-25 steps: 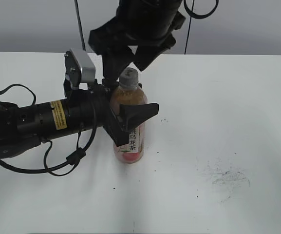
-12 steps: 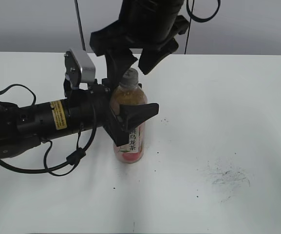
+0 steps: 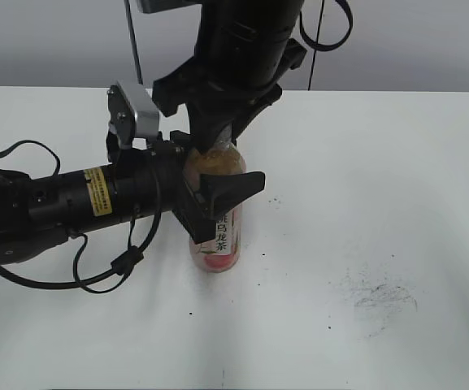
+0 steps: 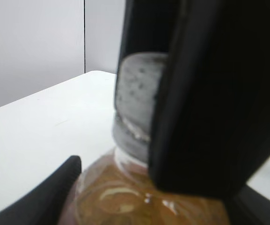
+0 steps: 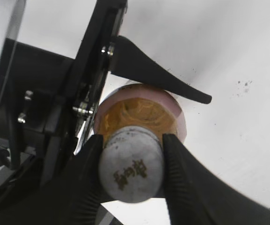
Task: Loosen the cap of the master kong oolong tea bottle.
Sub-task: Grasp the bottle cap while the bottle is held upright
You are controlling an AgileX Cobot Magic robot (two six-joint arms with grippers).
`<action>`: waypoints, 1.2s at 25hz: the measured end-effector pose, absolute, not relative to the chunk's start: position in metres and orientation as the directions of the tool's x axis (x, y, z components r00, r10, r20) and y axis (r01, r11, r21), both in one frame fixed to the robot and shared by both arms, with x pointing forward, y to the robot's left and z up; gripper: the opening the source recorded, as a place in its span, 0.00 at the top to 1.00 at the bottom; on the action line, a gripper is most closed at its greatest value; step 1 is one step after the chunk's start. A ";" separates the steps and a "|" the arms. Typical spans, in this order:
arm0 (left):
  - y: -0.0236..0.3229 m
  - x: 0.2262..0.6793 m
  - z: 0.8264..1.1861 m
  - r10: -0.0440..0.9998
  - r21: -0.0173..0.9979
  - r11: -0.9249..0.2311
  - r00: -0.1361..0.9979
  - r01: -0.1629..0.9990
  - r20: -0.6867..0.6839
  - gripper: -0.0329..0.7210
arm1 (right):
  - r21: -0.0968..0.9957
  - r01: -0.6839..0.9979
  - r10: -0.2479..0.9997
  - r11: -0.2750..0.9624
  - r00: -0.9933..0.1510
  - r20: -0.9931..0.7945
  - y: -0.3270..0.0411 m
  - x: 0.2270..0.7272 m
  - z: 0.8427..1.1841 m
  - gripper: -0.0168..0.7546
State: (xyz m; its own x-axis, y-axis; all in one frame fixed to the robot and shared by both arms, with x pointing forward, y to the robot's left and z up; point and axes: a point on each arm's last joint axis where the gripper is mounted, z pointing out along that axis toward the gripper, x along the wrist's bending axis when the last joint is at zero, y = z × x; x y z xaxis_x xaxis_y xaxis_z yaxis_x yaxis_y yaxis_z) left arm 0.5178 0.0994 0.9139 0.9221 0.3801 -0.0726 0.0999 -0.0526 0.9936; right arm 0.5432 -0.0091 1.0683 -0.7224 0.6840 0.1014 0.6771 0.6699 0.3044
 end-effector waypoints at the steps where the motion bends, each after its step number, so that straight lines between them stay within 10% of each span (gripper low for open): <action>1: 0.099 0.518 0.914 0.380 0.994 -0.053 0.922 0.100 -0.073 0.36 | 0.307 0.659 0.667 0.687 -0.739 0.094 -0.009 0.543 1.068 0.60; 14: 0.099 0.517 0.914 0.371 0.994 -0.057 0.926 0.090 -0.062 0.36 | 0.280 -0.094 -0.051 0.955 -0.987 -0.155 -0.009 0.543 1.068 0.61; 23: 0.098 0.516 0.914 0.360 0.995 -0.065 0.932 0.073 -0.045 0.36 | 0.181 -0.632 -0.577 0.753 -0.768 -0.279 -0.007 0.540 1.069 0.61; 30: 0.099 0.516 0.914 0.362 0.995 -0.065 0.931 0.072 -0.044 0.36 | 0.115 -0.769 -0.716 0.629 -0.630 -0.302 -0.007 0.540 1.068 0.61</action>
State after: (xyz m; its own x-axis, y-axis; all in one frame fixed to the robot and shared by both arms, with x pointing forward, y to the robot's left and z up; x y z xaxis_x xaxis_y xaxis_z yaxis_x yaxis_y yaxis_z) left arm 0.5161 0.0985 0.9139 0.9313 0.3615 -0.0442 0.0724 -0.0648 0.9953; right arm 0.5397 -0.0071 1.0685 -0.6300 -0.7156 -0.3018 -0.7691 0.6286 0.1151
